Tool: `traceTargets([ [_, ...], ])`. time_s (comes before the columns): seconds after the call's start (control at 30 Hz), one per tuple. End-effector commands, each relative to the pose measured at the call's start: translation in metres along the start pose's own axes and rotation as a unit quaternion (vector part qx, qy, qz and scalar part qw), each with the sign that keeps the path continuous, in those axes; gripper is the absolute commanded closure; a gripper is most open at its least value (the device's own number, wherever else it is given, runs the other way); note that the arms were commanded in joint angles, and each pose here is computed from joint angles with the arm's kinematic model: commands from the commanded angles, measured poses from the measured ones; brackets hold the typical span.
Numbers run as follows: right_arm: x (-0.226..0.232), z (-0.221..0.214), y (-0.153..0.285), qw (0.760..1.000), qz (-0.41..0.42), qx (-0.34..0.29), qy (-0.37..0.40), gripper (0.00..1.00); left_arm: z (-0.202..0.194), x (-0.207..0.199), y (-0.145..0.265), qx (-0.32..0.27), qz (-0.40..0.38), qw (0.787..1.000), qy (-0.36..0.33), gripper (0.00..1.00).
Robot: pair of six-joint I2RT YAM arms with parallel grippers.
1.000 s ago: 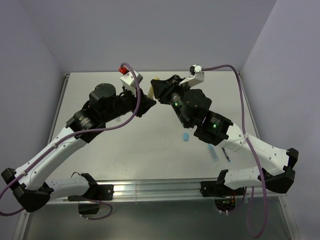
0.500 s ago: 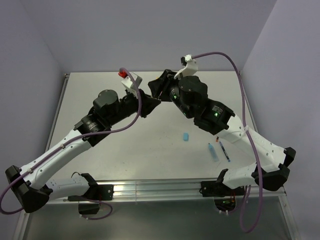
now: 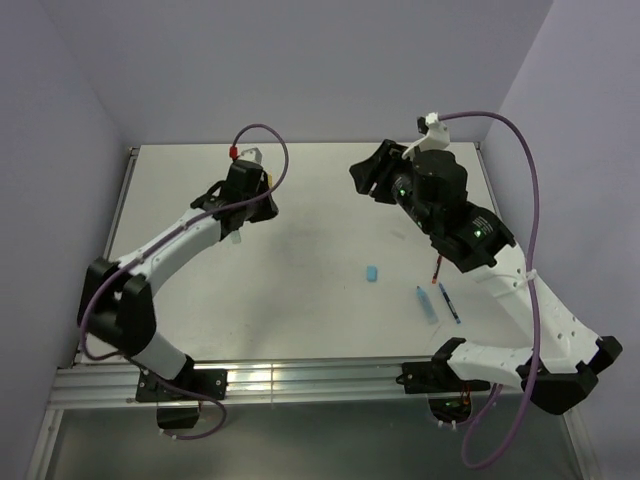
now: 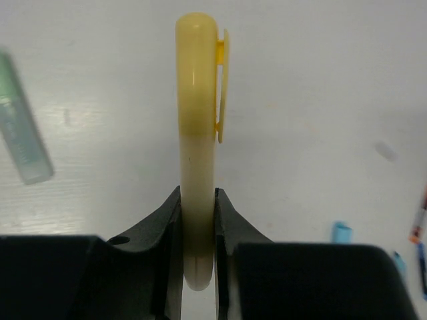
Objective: Insert the pens into the pen caps
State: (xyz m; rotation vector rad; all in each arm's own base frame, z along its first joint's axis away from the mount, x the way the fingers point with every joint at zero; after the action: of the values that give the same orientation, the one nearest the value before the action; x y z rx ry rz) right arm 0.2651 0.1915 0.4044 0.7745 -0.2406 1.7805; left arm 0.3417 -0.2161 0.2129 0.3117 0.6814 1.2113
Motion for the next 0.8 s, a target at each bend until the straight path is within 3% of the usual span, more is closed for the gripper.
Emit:
traceTargets([
  [0.0,-0.012,-0.01,0.006,1.0,0.004,0.013,0.007,0.4,-0.006,0.038,-0.028,0.049,0.102,0.993,0.03,0.98],
  [0.37,-0.041,-0.043,0.012,0.999,-0.006,0.046,0.005,0.4,-0.027,0.089,-0.096,0.12,0.221,0.968,0.005,0.9],
  [0.6,-0.049,-0.052,0.013,0.998,-0.008,0.055,0.006,0.41,-0.045,0.118,-0.11,0.146,0.257,0.955,0.005,0.87],
  [0.77,-0.052,-0.055,0.013,0.998,-0.01,0.057,0.005,0.41,-0.054,0.125,-0.116,0.158,0.264,0.952,0.0,0.77],
])
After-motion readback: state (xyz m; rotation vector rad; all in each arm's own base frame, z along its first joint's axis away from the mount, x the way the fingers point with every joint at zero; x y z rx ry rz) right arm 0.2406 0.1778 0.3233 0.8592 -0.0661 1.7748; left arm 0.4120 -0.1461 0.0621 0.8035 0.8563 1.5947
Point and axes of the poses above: each gripper's point midway between its finger pads, its own y axis back along the fingers, its own x axis along the line the jaws close on, z = x × y, the point moved 4 cm from there along y, back along the fingers, and after that the axes turned 7 degrees about -y, right-handed, at the moved point
